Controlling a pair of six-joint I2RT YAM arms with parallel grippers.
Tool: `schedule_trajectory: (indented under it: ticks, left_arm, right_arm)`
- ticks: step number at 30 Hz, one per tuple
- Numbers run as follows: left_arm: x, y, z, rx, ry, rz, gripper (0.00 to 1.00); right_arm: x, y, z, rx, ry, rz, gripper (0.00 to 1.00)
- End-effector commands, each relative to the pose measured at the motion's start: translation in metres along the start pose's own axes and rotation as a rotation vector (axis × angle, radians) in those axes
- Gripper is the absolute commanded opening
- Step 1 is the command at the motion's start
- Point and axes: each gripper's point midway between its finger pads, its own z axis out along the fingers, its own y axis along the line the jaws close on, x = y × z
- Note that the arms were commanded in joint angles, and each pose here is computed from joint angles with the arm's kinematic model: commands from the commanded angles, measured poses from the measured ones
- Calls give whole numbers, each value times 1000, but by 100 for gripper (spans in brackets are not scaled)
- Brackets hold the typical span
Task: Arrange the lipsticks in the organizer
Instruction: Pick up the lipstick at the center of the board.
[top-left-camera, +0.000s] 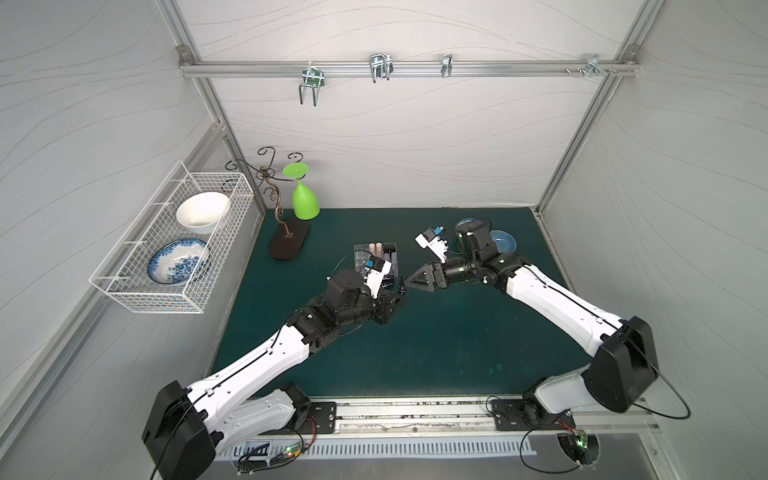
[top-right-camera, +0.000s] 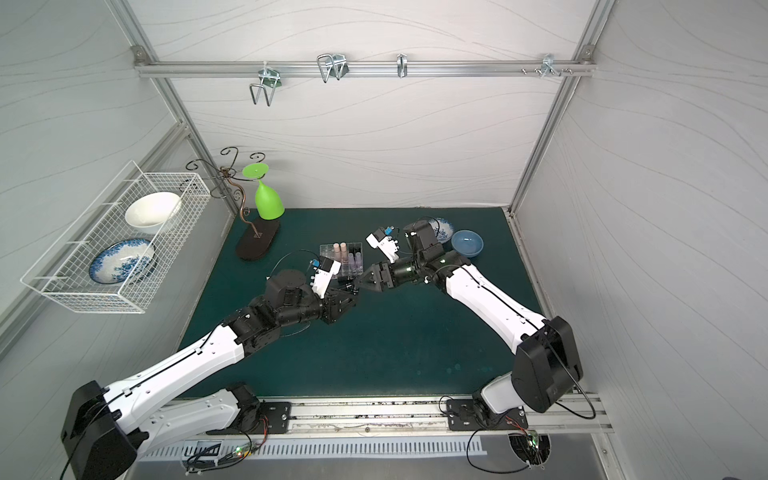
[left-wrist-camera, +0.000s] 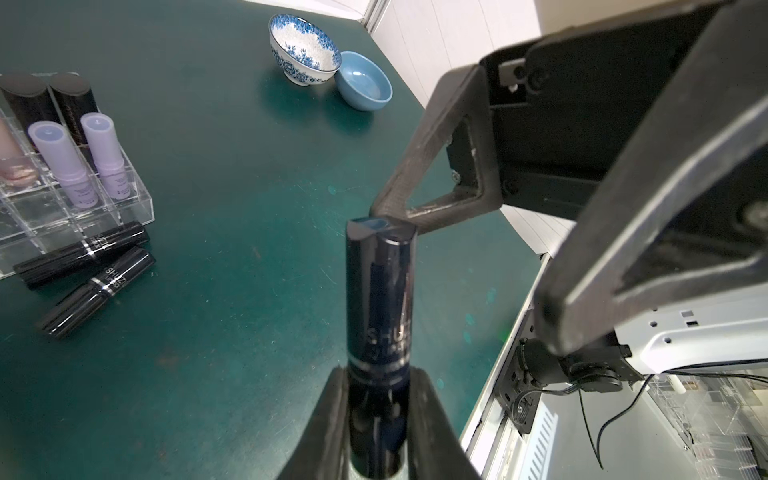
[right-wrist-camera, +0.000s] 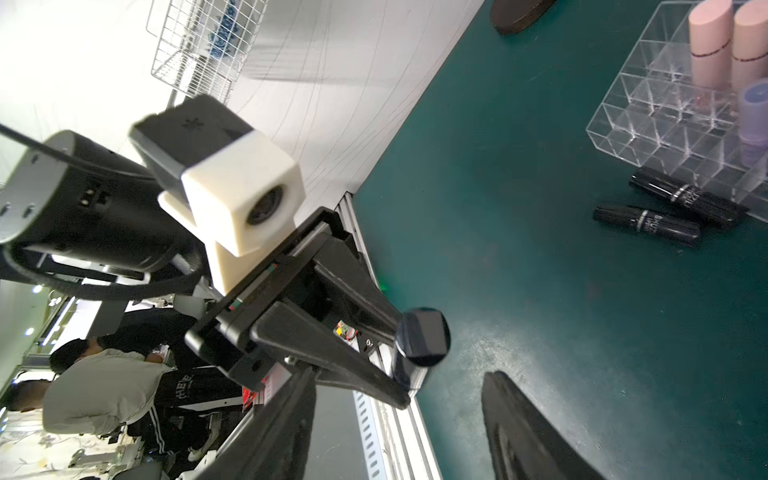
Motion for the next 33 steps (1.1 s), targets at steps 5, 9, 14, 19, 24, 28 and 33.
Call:
schedule_trajectory:
  ticks: [5,9,14,19,24,28,33]
  left_arm:
    - [-12,-14,-7,52,-43,45,16]
    - [-12,-13,-10,47,-45,49,15]
    - [-13,-15,-12,48,-49,54,15]
    - [-12,-13,-13,42,-48,54,15]
    - [-12,-9,-14,15,-49,59,17]
    - [-12,-1,-18,-30,-68,65,33]
    - [-18,21,-31,-170,-133,61,73]
  right_arm:
    - [-3,18,11,-66,59,-21,58]
    - [-2,14,17,-53,71,-16,51]
    - [-1,8,21,-28,82,-10,47]
    - [-5,10,20,-25,75,-19,32]
    - [-10,10,18,-5,62,-29,20]
    - [-15,5,18,34,47,-37,15]
    - [-25,-7,23,145,17,-84,15]
